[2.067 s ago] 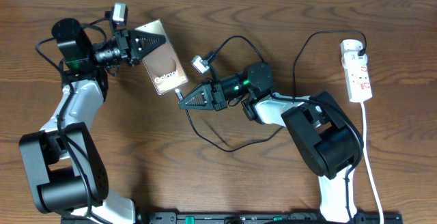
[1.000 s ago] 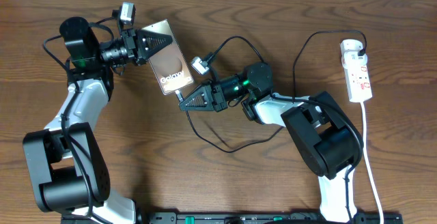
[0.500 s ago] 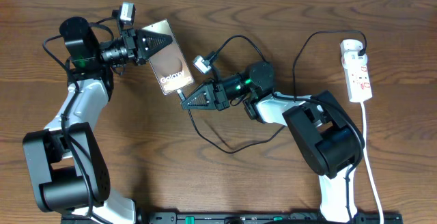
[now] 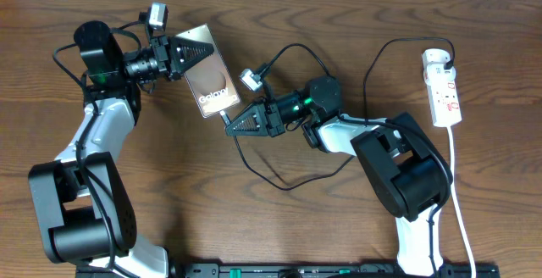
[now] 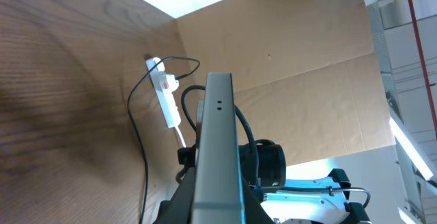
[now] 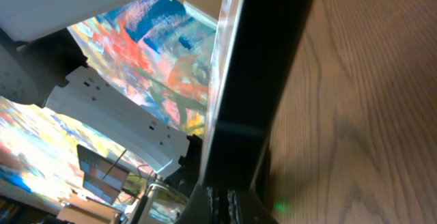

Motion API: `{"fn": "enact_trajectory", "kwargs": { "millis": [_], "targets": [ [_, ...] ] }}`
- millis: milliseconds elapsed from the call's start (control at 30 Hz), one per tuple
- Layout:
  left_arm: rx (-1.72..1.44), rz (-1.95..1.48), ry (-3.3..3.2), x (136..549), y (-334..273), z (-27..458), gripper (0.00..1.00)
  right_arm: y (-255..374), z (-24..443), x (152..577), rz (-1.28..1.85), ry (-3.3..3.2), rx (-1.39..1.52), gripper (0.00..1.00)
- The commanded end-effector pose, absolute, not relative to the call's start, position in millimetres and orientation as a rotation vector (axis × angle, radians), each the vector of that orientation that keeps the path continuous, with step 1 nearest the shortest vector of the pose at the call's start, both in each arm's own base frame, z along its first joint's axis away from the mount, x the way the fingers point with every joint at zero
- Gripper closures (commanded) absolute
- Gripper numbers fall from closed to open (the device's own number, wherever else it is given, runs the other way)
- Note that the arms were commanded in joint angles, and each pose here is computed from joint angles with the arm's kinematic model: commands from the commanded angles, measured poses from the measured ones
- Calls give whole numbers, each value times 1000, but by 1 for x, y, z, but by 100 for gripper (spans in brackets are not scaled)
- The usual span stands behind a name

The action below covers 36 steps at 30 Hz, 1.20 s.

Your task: Plug charger to phone and switch on socket

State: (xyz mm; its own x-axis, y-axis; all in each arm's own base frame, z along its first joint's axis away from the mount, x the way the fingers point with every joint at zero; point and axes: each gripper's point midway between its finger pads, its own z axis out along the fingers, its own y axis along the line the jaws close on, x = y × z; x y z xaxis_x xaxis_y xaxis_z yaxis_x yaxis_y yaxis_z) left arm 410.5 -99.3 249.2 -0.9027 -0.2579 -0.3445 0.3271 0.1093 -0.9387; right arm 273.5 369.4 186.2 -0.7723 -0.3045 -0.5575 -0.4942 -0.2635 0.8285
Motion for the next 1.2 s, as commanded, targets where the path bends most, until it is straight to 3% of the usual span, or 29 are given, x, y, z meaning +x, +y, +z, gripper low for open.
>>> {"fn": "enact_trajectory", "kwargs": {
  "millis": [0, 1167],
  "targets": [
    [165, -1863, 1960, 403, -104, 258, 93, 369, 190, 286, 2166, 1809, -927, 99],
    [178, -1852, 1953, 403, -104, 258, 93, 369, 194, 302, 2161, 1812, -800, 99]
  ]
}}
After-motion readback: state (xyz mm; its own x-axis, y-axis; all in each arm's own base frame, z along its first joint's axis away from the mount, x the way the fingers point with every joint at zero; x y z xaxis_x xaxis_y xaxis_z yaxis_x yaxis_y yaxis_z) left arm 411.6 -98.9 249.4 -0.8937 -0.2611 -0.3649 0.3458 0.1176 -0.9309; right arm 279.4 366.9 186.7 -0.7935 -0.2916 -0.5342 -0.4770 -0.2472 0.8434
